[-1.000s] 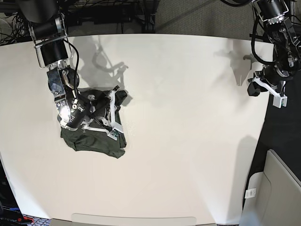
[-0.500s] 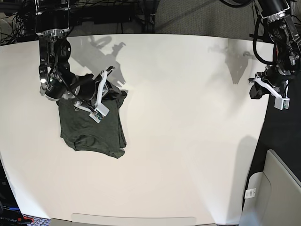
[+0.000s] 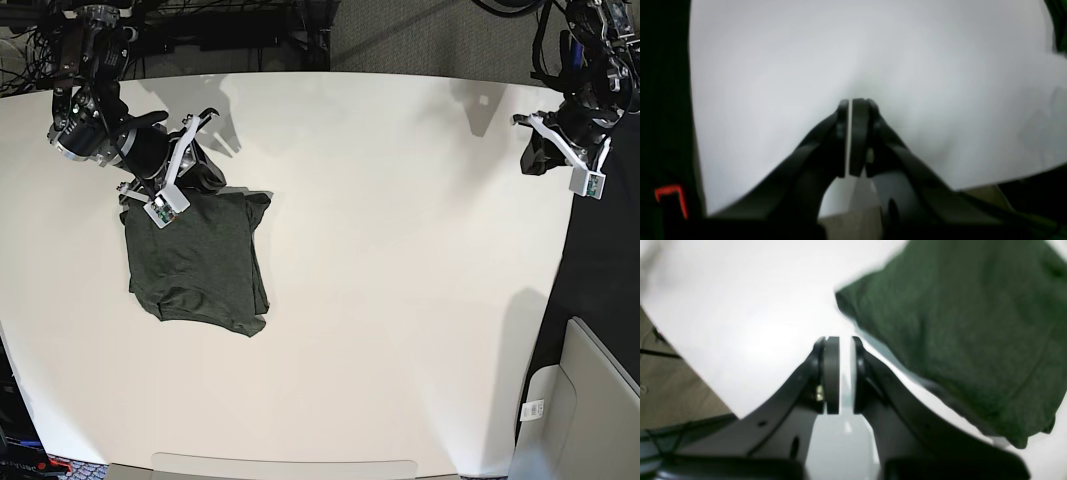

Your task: Fold the T-shirt properly

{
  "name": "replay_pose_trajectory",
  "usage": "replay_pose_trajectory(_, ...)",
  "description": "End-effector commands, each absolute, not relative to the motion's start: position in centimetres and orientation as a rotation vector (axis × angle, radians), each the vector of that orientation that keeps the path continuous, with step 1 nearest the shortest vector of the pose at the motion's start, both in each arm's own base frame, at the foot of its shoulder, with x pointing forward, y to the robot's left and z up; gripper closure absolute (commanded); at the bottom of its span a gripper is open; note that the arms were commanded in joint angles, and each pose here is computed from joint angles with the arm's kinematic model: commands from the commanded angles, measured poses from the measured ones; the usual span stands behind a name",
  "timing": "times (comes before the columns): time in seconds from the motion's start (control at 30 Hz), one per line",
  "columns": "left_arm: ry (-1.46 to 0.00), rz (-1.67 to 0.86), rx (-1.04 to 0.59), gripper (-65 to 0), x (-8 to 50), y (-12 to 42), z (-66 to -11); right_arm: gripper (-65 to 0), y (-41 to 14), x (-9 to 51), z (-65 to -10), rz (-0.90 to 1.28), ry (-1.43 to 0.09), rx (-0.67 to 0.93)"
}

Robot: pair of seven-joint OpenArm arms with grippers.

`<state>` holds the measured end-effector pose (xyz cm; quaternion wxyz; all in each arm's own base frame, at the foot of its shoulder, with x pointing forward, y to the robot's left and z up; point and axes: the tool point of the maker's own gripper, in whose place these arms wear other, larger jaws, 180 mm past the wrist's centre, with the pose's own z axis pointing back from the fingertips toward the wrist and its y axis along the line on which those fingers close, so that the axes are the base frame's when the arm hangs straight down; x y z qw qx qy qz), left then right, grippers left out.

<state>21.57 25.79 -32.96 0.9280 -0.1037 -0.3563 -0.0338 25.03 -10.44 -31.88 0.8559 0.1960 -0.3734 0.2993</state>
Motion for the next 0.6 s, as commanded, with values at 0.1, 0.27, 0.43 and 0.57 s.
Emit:
replay_pose_trajectory(0.1, -0.708, -0.092, -0.200, 0.0, 20.0, 25.9, -32.9, -4.2, -12.5, 22.9, -31.8, 0.600, -0.778, 0.375)
replay_pose_trajectory(0.27, -0.693, -0.039, -0.165, 0.0, 17.4, 26.8, -32.7, -4.2, -14.6, 20.5, -32.4, 0.508, -0.742, 0.379)
replay_pose_trajectory(0.43, -0.679, 0.042, -0.121, 0.0, 14.9, 28.3, -32.6, -4.2, -17.6, 18.5, -32.3, 0.447, -0.707, 0.359)
replay_pose_trajectory(0.57, -0.624, 0.052, -0.117, 0.0, 13.0, 28.4, -33.4, -4.2, -20.9, 16.6, -31.9, 0.376, -0.682, 0.316)
